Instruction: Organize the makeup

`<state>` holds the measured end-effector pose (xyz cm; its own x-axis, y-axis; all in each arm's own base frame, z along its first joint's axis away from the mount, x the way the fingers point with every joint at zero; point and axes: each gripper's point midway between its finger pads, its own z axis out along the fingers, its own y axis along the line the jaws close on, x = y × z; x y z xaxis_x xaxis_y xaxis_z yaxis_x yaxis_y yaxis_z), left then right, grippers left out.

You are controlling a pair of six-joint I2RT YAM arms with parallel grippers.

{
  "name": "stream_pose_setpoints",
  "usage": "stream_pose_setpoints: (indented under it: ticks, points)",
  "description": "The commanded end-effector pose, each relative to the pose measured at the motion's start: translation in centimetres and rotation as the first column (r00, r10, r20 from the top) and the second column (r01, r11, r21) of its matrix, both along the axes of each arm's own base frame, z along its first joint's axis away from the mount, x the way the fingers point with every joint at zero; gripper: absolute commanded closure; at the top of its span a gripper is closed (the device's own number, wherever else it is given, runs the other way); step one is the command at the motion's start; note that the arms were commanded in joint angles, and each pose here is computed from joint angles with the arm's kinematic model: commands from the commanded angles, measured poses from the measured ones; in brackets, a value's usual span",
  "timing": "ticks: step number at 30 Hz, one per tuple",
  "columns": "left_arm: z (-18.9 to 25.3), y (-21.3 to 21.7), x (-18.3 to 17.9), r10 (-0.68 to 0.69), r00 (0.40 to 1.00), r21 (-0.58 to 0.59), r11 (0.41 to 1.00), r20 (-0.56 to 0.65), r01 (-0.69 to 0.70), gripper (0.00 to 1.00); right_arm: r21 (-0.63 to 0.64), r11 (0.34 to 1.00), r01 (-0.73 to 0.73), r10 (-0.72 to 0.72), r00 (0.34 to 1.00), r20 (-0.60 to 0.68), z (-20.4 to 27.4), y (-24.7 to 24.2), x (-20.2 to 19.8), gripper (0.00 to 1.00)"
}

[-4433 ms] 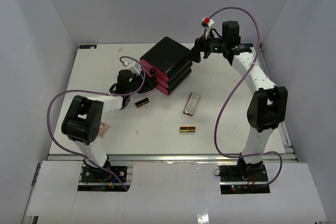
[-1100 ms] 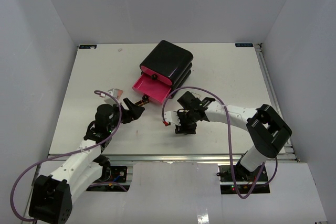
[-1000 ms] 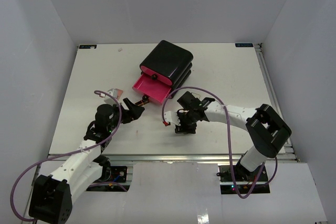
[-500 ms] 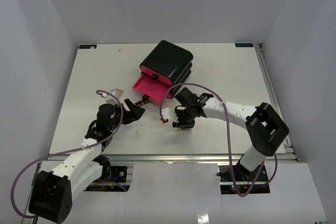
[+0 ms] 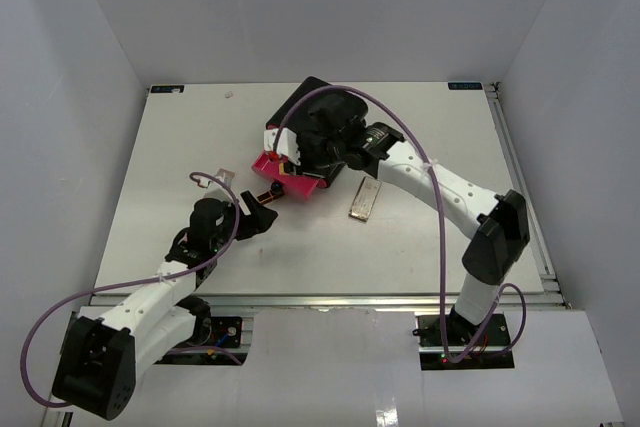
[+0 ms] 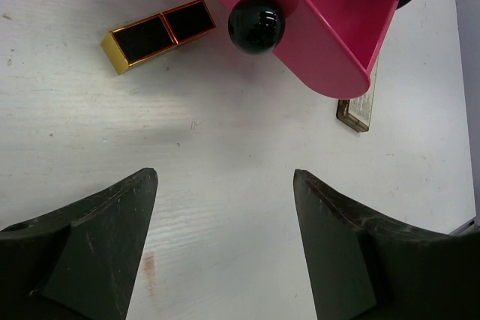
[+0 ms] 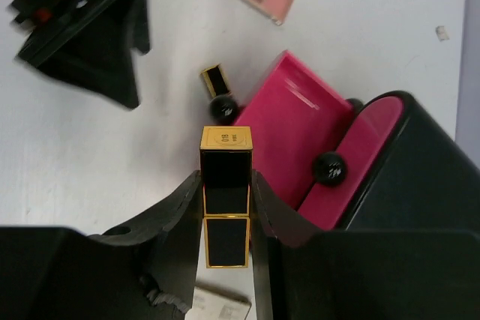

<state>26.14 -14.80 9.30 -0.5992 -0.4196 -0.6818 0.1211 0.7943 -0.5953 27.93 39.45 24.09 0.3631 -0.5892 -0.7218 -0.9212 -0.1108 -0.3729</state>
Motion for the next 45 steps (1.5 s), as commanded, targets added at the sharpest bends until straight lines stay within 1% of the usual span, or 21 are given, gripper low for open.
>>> stream_pose_setpoints:
  ticks: [1, 3, 6, 11, 13, 16, 20, 23, 26, 28, 30, 32, 34, 37, 40, 43, 45]
  points:
    - [0.7, 0.1, 0.6, 0.012, 1.0, 0.027, 1.0, 0.018, -0.012, 0.16, 0.044, 0.97, 0.239, -0.238, 0.971, -0.028, -1.2, 3.2, 5.4, 0.85]
    - [0.8, 0.2, 0.6, 0.015, 1.0, 0.031, 0.999, 0.018, -0.016, 0.16, 0.044, 0.952, 0.304, -0.303, 0.952, -0.03, -1.6, 3.4, 6.7, 0.84]
    - [0.7, 0.3, 0.7, 0.019, 1.0, 0.038, 0.999, 0.016, -0.02, 0.16, 0.051, 0.934, 0.353, -0.353, 0.936, -0.017, -2.3, 3.5, 7.8, 0.82]
    - [0.7, 0.2, 1.0, 0.019, 1.0, 0.047, 0.999, 0.016, -0.019, 0.16, 0.04, 0.919, 0.392, -0.392, 0.92, -0.007, -3.4, 2.9, 8.8, 0.79]
    - [0.9, 0.2, 1.2, 0.019, 1.0, 0.048, 0.999, 0.02, -0.02, 0.16, 0.034, 0.919, 0.392, -0.392, 0.92, -0.012, -3.7, 2.8, 8.8, 0.73]
    - [0.9, 0.3, 1.5, 0.019, 1.0, 0.062, 0.998, 0.021, -0.021, 0.16, 0.02, 0.925, 0.379, -0.379, 0.925, -0.03, -4.5, 2.6, 8.2, 0.52]
    - [0.7, 0.1, 1.8, 0.011, 1.0, 0.074, 0.997, 0.01, -0.012, 0.16, 0.013, 0.929, 0.371, -0.37, 0.928, -0.049, -4.7, 2.1, 7.4, 0.39]
    - [0.8, 0.2, 2.1, 0.013, 1.0, 0.09, 0.996, 0.013, -0.014, 0.16, 0.023, 0.937, 0.349, -0.347, 0.936, -0.064, -3.5, 1.5, 6.3, 0.36]
    - [1.2, 0.2, 2.4, 0.009, 0.999, 0.112, 0.994, 0.032, -0.012, 0.16, 0.087, 0.955, 0.283, -0.273, 0.956, -0.107, 0.0, 0.4, 4.4, 0.31]
    - [1.3, 0.2, 2.6, 0.003, 0.999, 0.135, 0.991, 0.045, -0.009, 0.16, 0.121, 0.976, 0.181, -0.162, 0.974, -0.158, 1.8, -0.9, 2.3, 0.27]
    - [1.4, 0.1, 2.9, -0.014, 0.998, 0.179, 0.984, 0.059, 0.003, 0.16, 0.174, 0.982, 0.076, -0.05, 0.988, -0.149, 3.8, -2.8, 0.3, 0.25]
    - [0.8, -0.1, 3.3, -0.038, 0.998, 0.227, 0.974, 0.053, 0.025, 0.16, 0.209, 0.978, 0.018, 0.014, 0.989, -0.148, 4.4, -4.3, -1.1, 0.22]
    - [0.3, -0.4, 3.7, -0.066, 0.996, 0.303, 0.952, 0.053, 0.047, 0.17, 0.219, 0.976, 0.003, 0.028, 0.99, -0.138, 4.2, -6.0, -2.4, 0.21]
    - [-0.4, -0.5, 4.4, -0.142, 0.989, 0.436, 0.893, 0.04, 0.11, 0.17, 0.236, 0.972, 0.015, 0.02, 0.989, -0.146, 3.9, -7.8, -3.0, 0.21]
    - [-0.4, -0.1, 4.5, -0.16, 0.986, 0.502, 0.857, 0.05, 0.113, 0.17, 0.26, 0.965, 0.032, 0.009, 0.988, -0.156, 3.8, -9.2, -3.6, 0.21]
    - [0.5, 0.3, 4.6, -0.178, 0.979, 0.527, 0.844, 0.099, 0.1, 0.16, 0.284, 0.958, 0.04, 0.008, 0.986, -0.164, 3.8, -10.6, -3.9, 0.21]
    - [0.9, 0.3, 4.7, -0.213, 0.968, 0.552, 0.827, 0.134, 0.106, 0.15, 0.302, 0.952, 0.042, 0.007, 0.987, -0.162, 4.0, -11.1, -4.0, 0.21]
